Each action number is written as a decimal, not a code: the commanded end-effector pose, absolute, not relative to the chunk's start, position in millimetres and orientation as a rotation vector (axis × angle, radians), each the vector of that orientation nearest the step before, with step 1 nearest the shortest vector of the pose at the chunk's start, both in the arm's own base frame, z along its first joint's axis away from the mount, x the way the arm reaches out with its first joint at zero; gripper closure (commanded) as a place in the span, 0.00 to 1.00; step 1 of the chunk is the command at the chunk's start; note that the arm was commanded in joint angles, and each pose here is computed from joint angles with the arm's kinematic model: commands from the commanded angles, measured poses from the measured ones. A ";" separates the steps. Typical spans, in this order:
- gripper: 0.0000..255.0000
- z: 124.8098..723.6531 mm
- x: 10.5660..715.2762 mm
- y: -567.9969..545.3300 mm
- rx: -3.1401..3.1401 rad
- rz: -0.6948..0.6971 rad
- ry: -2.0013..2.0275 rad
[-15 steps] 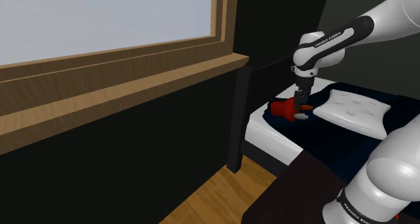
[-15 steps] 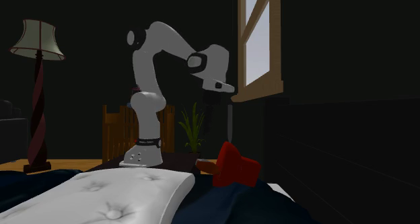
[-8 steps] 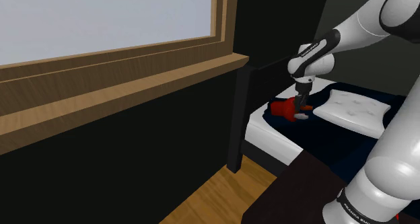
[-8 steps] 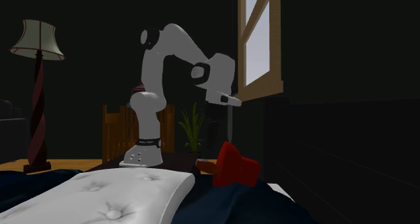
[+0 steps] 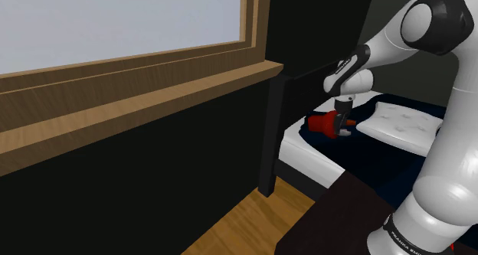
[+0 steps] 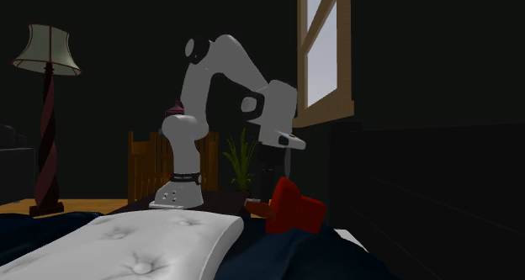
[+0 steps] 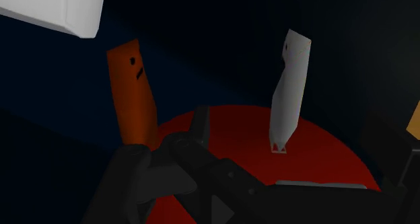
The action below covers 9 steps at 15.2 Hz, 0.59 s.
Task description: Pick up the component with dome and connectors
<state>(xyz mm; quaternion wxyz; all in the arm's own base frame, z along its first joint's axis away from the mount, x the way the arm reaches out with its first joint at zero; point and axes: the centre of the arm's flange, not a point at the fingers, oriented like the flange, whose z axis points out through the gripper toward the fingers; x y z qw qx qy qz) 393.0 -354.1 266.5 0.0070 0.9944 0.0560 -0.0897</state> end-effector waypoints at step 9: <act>1.00 252.8 392.0 -354.0 3.110 -0.280 0.175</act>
